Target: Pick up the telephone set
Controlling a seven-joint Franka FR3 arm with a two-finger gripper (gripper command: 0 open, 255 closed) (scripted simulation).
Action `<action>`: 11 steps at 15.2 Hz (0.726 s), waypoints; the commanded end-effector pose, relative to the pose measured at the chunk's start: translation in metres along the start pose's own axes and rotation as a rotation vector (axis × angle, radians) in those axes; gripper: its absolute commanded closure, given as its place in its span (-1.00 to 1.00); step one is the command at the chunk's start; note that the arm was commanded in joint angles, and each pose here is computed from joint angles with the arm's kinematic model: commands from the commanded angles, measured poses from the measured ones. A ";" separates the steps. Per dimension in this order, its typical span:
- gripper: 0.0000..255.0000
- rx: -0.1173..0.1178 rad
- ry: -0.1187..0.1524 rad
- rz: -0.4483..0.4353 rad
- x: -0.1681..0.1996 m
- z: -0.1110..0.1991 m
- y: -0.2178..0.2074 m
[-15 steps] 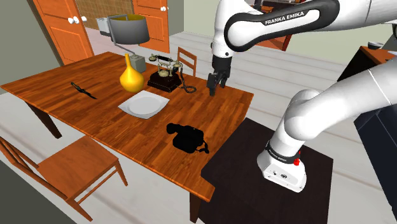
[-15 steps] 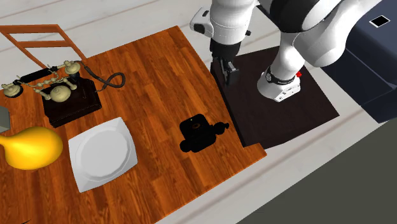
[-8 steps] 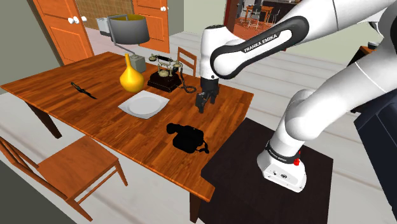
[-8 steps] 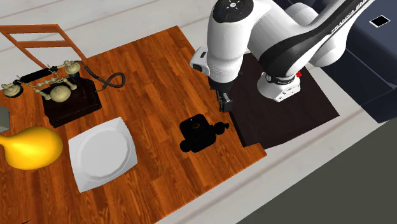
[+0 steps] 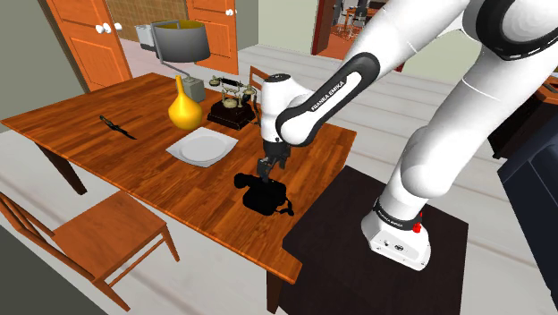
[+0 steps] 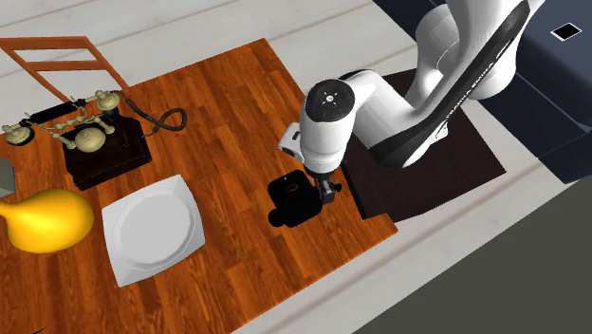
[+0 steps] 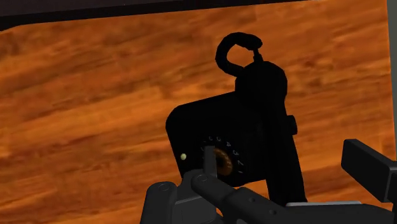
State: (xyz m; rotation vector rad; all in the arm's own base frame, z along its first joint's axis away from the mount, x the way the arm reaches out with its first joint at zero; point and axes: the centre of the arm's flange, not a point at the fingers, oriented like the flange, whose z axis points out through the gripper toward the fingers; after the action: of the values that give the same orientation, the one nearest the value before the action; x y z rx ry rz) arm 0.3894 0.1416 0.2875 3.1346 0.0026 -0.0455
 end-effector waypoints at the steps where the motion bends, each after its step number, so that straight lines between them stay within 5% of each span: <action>1: -1.00 -0.001 0.000 0.005 0.005 0.023 -0.013; 11: -1.00 -0.001 0.000 0.005 0.007 0.065 -0.015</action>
State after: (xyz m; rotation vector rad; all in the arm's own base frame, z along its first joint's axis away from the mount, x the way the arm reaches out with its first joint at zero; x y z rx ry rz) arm 0.3947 0.1562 0.2239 3.1328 -0.0054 -0.0460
